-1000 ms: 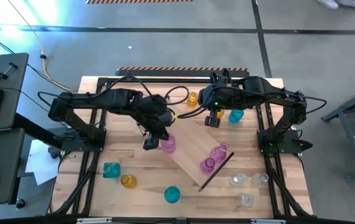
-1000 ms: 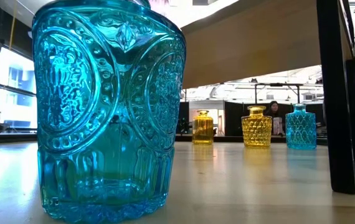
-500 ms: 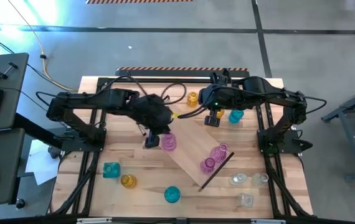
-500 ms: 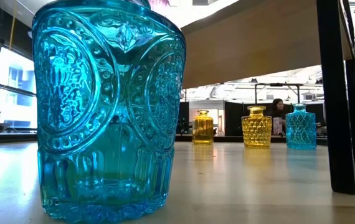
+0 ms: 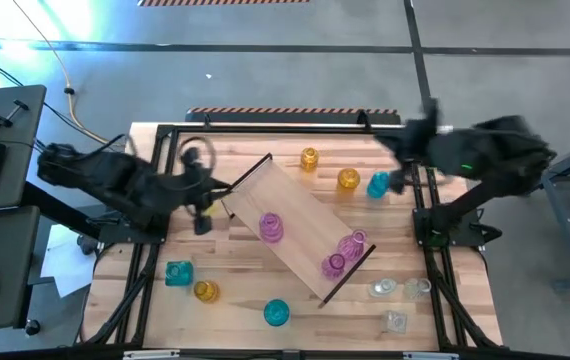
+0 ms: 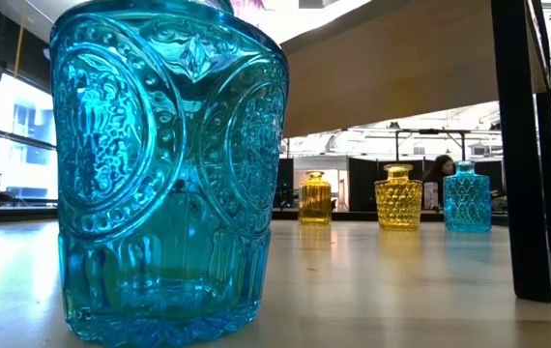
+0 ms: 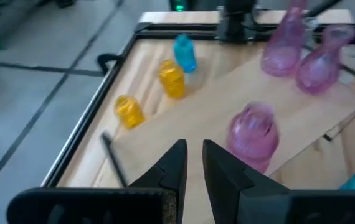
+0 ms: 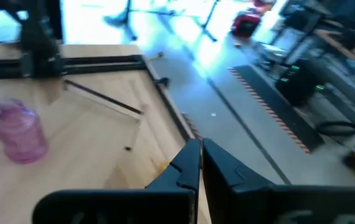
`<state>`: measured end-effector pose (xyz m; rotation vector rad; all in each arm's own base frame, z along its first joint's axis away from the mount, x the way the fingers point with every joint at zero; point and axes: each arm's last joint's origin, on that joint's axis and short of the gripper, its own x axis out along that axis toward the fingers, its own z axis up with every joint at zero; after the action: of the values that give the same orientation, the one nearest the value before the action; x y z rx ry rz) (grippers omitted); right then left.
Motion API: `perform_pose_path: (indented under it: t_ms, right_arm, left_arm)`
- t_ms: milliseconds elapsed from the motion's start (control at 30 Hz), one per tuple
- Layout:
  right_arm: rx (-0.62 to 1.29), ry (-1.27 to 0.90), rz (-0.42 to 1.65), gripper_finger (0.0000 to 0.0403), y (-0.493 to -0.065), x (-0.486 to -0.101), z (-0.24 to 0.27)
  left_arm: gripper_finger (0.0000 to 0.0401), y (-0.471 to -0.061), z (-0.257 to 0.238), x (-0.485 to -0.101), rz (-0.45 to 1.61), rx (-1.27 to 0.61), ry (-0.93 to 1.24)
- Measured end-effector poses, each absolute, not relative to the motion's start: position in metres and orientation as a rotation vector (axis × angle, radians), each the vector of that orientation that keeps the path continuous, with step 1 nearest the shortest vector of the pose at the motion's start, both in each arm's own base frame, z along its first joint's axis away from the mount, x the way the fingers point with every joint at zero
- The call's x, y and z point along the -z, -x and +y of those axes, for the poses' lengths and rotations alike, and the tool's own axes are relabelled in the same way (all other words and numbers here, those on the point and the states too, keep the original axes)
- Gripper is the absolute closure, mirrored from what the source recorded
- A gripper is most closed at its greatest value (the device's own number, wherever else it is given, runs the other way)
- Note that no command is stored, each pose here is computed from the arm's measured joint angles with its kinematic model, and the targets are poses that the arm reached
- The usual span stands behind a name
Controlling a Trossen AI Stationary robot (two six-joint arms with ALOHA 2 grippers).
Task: Sort vases onto shelf
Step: Put the pink flower vase on the shelf aligned with the other pink flower vases
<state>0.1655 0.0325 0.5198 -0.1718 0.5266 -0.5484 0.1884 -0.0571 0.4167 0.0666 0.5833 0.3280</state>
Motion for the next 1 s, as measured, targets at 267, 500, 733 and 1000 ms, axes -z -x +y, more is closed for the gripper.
perform_pose_path:
  t_ms: [267, 500, 733, 1000]
  right_arm:
    - [0.588, -0.002, 0.47, 0.0403, -0.103, -0.455, 0.035]
    - [0.586, -0.105, 0.475, 0.0403, -0.098, -0.376, 0.038]
    - [0.495, -0.135, 0.442, 0.0403, -0.116, -0.321, 0.057]
    - [0.483, -0.074, 0.357, 0.0403, -0.112, -0.296, 0.071]
  left_arm:
    - [0.0357, -0.155, -0.063, -0.339, 0.524, -0.455, 0.014]
    - [0.0357, -0.172, -0.067, -0.306, 0.405, -0.513, 0.003]
    - [0.0357, -0.195, -0.07, -0.266, 0.354, -0.537, 0.02]
    - [0.0357, -0.208, -0.074, -0.234, 0.32, -0.568, 0.023]
